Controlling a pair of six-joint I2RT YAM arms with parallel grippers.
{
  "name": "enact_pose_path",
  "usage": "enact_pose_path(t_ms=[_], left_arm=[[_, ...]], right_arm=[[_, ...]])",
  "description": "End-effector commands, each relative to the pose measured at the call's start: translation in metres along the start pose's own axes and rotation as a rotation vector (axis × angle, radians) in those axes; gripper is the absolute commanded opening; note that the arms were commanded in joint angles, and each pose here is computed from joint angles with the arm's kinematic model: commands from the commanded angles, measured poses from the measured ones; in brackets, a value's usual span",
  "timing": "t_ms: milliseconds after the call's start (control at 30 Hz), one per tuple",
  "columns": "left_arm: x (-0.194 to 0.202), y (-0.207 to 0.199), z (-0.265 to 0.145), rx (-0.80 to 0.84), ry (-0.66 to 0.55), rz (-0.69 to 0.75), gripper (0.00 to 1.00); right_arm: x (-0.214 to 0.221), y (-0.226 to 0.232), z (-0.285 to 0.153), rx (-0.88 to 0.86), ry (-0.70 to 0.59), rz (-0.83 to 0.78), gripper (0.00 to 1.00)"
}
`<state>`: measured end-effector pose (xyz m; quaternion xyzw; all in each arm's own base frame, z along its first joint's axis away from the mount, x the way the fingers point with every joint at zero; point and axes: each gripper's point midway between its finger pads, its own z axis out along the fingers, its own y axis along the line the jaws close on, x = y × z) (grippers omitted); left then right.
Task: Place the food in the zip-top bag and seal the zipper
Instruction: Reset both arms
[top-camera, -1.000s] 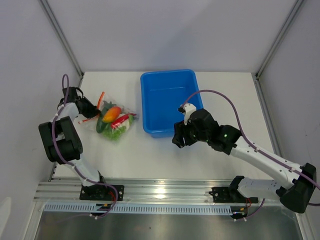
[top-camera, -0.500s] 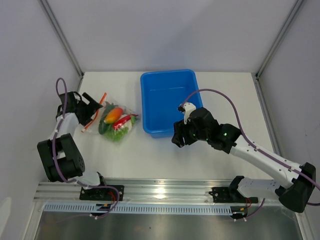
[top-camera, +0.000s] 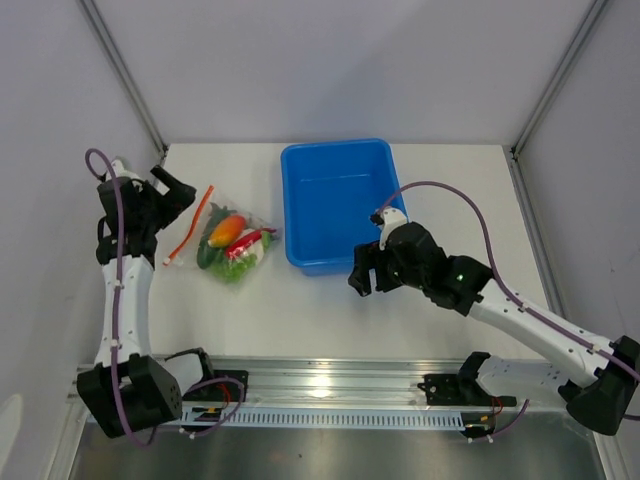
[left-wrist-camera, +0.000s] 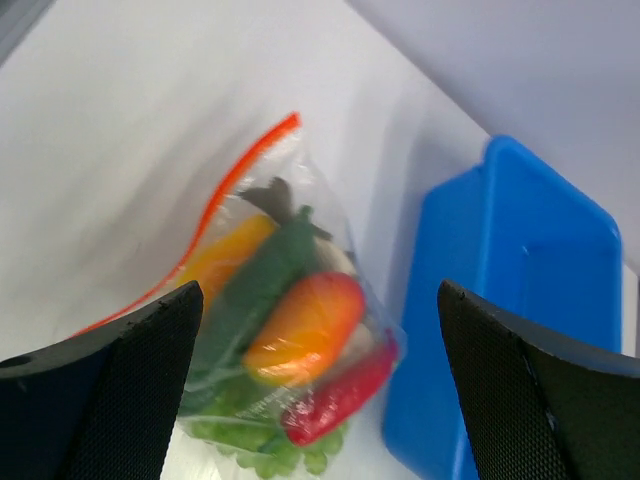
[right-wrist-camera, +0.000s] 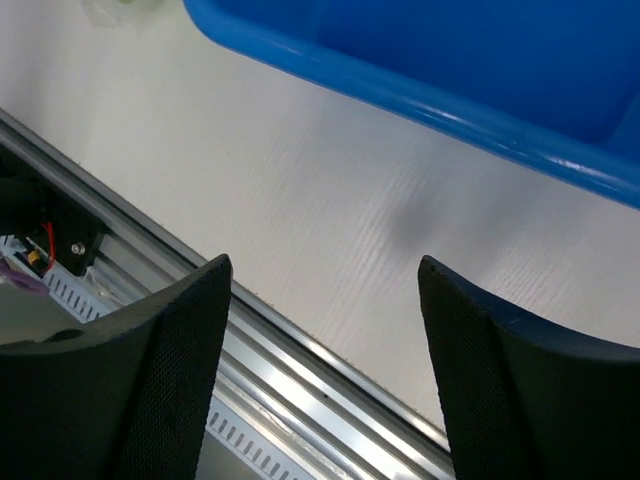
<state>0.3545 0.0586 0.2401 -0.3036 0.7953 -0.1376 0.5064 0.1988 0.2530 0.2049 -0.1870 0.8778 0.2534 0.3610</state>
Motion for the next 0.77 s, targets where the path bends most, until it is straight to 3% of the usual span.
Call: enact_pose_path(t_ms=[0, 33, 267, 500, 733], left_arm=[[0.01, -0.062, -0.031, 0.199, 0.009, 0.124, 1.0], [0.019, -0.073, -0.036, 0.236, 0.021, 0.148, 0.99], [0.119, -0.136, -0.083, 0.536, 0.172, 0.223, 1.0], [0.19, -0.13, -0.118, 0.701, 0.297, 0.182, 0.99], [0.211, -0.118, -0.153, 0.856, 0.305, 0.15, 1.0]], right_arm=[[-0.007, -0.023, -0.009, 0.104, -0.105, 0.078, 0.95], [-0.006, -0.026, -0.01, 0.112, -0.116, 0.087, 0.99], [0.011, -0.053, -0.018, 0.206, -0.17, 0.188, 0.99], [0.046, -0.057, -0.008, 0.184, -0.147, 0.299, 0.99], [0.054, -0.056, -0.019, 0.083, -0.288, 0.328, 1.0]])
